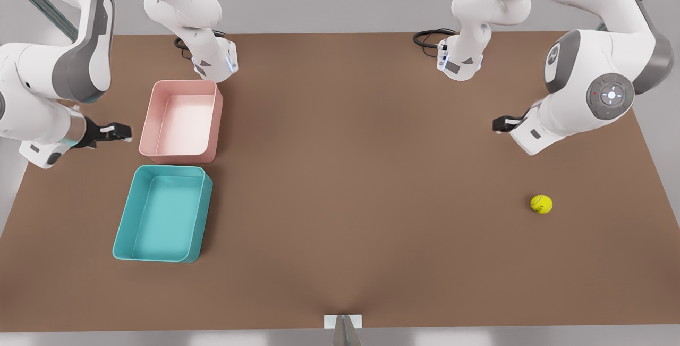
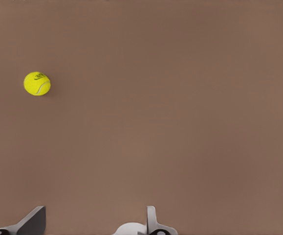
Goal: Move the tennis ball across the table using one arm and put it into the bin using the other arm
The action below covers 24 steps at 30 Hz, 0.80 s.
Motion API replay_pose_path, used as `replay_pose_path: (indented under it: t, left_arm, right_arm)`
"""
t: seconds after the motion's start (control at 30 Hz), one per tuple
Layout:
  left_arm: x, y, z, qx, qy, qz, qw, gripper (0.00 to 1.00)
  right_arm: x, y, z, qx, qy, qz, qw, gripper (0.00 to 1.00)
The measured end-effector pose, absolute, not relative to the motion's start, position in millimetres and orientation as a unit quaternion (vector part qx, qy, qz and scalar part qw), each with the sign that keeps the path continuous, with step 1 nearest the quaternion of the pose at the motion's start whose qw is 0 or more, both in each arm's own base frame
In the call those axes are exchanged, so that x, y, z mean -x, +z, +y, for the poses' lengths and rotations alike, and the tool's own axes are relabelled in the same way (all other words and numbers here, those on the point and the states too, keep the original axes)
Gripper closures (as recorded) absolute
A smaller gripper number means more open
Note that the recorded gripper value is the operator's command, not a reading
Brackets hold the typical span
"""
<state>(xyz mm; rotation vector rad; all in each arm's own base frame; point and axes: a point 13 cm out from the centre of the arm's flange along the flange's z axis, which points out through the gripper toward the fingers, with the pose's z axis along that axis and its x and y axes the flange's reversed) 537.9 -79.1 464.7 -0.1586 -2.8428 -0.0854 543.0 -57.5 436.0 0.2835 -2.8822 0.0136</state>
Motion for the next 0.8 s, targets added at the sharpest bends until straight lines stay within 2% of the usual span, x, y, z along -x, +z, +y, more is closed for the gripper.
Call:
replay_pose_path:
  t: [0.07, 0.1, 0.13, 0.17, 0.27, 0.4, 0.57, 0.7, 0.8]
  left_arm:
    - [-541, 465, -80, 0.056, -0.023, -0.988, 0.139, 0.0]
    - [-543, 463, -81, 0.057, -0.022, -0.988, 0.139, 0.3]
    - [-547, 453, -80, 0.057, -0.021, -0.988, 0.145, 0.73]
    - [-555, 436, -68, 0.05, -0.02, -0.987, 0.154, 0.79]
    - [-591, 352, 13, 0.016, -0.01, -0.983, 0.184, 0.79]
    - [-613, 243, 131, 0.047, 0.039, -0.981, 0.182, 0.79]
    - [-608, 137, 238, 0.22, 0.063, -0.96, 0.16, 0.79]
    - [-590, 84, 273, 0.365, 0.068, -0.917, 0.146, 0.79]
    - [-576, 63, 284, 0.451, 0.071, -0.879, 0.139, 0.79]
  right_arm:
    - [-549, 436, -60, -0.089, 0.002, -0.99, 0.11, 0.0]
    - [-551, 435, -61, -0.086, 0.001, -0.991, 0.105, 0.0]
    - [-553, 435, -61, -0.083, 0.001, -0.991, 0.101, 0.0]
    - [-555, 435, -61, -0.081, 0.0, -0.992, 0.098, 0.0]
    - [-559, 435, -60, -0.077, 0.001, -0.993, 0.091, 0.0]
    - [-562, 434, -60, -0.072, 0.003, -0.994, 0.087, 0.0]
    - [-572, 437, -65, -0.064, 0.006, -0.995, 0.077, 0.0]
    - [-576, 437, -63, -0.064, 0.007, -0.995, 0.075, 0.0]
    - [-577, 437, -62, -0.062, 0.007, -0.995, 0.075, 0.0]
